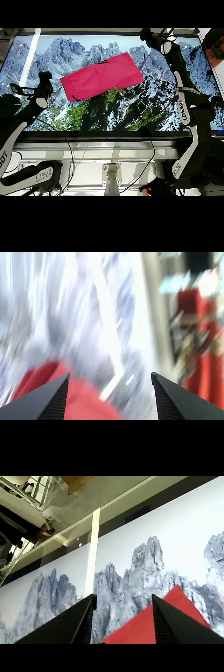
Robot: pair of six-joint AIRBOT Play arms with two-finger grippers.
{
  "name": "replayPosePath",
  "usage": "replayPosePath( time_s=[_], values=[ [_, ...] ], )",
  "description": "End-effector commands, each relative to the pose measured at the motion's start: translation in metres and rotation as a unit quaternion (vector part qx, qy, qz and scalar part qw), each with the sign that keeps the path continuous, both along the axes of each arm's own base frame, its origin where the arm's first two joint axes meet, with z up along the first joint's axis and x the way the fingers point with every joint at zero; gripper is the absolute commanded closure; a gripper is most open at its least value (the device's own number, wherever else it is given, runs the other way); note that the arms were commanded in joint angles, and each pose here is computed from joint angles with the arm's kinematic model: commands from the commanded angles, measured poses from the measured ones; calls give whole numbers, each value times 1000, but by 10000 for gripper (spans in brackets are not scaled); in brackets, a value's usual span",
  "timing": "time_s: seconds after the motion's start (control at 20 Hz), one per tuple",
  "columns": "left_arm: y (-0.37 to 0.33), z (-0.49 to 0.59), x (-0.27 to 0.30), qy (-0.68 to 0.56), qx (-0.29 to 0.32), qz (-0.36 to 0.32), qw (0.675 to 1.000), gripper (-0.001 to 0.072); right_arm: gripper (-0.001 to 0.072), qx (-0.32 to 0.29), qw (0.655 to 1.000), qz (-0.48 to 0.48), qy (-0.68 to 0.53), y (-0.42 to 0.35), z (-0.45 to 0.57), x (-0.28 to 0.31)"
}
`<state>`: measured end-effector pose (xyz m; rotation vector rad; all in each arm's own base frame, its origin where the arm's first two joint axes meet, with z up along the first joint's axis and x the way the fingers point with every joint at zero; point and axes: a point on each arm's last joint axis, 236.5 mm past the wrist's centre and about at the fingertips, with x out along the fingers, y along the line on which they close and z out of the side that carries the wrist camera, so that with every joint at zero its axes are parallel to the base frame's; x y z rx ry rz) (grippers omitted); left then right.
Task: Fold the clothes and pants, and hang the long-sleeved shirts on hangers.
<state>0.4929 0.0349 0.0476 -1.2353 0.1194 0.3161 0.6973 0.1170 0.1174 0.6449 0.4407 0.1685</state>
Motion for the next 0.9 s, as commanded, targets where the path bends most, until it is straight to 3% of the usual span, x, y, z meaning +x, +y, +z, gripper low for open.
replayPosePath(
  time_s=[0.0,0.25,0.35,0.4,0.45,0.5,0.65,0.7,0.85],
  values=[
    [-6,25,12,-61,68,-34,995,118,302,-5,997,9,71,-21,-34,-11],
    [-66,28,-6,-3,223,-198,955,119,307,5,960,88,265,-71,-98,-84],
    [-68,17,-29,74,274,-214,935,119,306,88,933,189,295,-62,-95,-119],
    [-70,16,-41,101,300,-223,922,119,306,163,914,239,286,-52,-81,-129],
    [-75,17,-51,119,330,-237,906,119,303,222,899,258,276,-49,-71,-130],
    [-80,20,-59,128,341,-245,898,119,268,240,900,249,268,-53,-73,-123],
    [-93,34,-76,129,325,-251,903,119,182,169,935,161,269,-70,-112,-92],
    [-92,31,-84,145,324,-252,900,119,113,147,939,143,276,-68,-122,-87],
    [-83,-6,-116,249,335,-276,866,119,88,115,941,146,284,-44,-142,-84]
  ],
)
